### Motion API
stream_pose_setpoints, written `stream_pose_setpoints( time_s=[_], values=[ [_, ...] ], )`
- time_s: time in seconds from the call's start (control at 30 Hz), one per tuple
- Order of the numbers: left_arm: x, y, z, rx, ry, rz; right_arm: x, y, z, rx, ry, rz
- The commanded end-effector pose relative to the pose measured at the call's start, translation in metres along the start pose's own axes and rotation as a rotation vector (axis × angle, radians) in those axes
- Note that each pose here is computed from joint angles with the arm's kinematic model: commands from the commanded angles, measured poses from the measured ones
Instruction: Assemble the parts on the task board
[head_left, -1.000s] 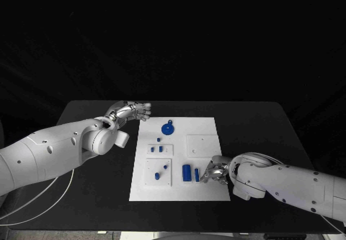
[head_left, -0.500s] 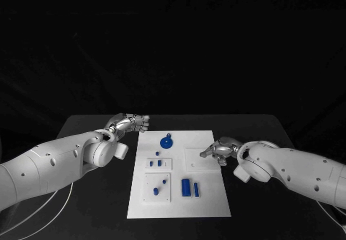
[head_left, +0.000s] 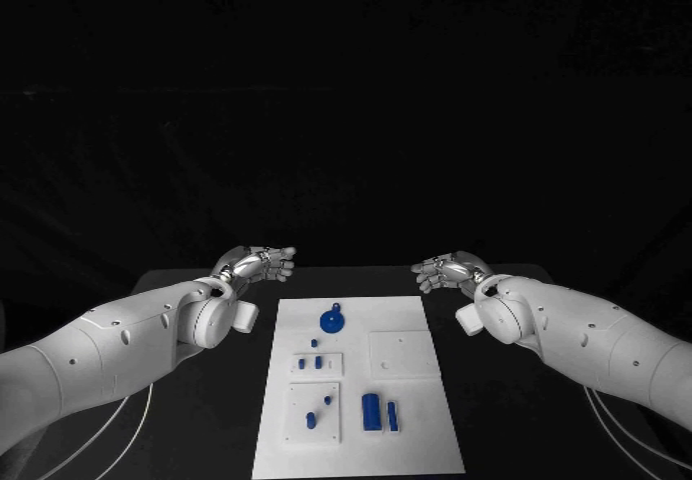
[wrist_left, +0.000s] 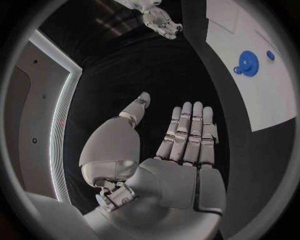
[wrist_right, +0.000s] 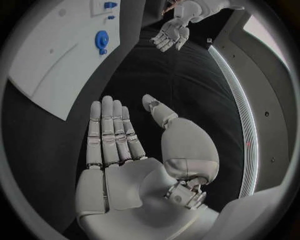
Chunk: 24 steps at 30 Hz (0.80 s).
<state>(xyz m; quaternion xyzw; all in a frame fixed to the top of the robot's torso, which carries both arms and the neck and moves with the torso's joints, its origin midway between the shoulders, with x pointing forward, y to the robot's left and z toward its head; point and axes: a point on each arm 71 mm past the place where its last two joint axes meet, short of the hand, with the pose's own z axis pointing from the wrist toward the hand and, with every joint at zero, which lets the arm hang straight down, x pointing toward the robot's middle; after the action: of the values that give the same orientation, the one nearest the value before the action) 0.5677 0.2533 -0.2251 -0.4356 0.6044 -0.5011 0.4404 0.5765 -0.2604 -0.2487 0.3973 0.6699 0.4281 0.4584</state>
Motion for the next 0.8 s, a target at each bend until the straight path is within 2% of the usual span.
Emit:
stream_pose_setpoints(
  time_s=[0.03, 0.23, 0.27, 0.37, 0.6, 0.8],
  values=[
    [0.0001, -0.0014, 0.0031, 0.017, 0.008, -0.047, -0.002, 0.004, 0.002, -0.095, 0.011, 0.101],
    [-0.0046, -0.0008, 0.0058, 0.022, -0.009, -0.048, -0.008, 0.003, 0.002, -0.105, -0.023, 0.126],
    [-0.0045, 0.0013, 0.005, 0.001, -0.019, -0.017, -0.008, 0.0, 0.002, -0.051, -0.03, 0.076],
    [-0.0026, 0.0019, 0.0037, 0.003, -0.023, -0.019, -0.006, 0.0, 0.001, -0.056, -0.033, 0.081],
    [0.0137, 0.0062, -0.0083, 0.024, -0.054, -0.043, 0.007, 0.005, -0.007, -0.099, -0.059, 0.119],
    [0.038, 0.0091, -0.0305, 0.054, -0.104, -0.075, 0.028, 0.012, -0.024, -0.148, -0.102, 0.179]
  ],
)
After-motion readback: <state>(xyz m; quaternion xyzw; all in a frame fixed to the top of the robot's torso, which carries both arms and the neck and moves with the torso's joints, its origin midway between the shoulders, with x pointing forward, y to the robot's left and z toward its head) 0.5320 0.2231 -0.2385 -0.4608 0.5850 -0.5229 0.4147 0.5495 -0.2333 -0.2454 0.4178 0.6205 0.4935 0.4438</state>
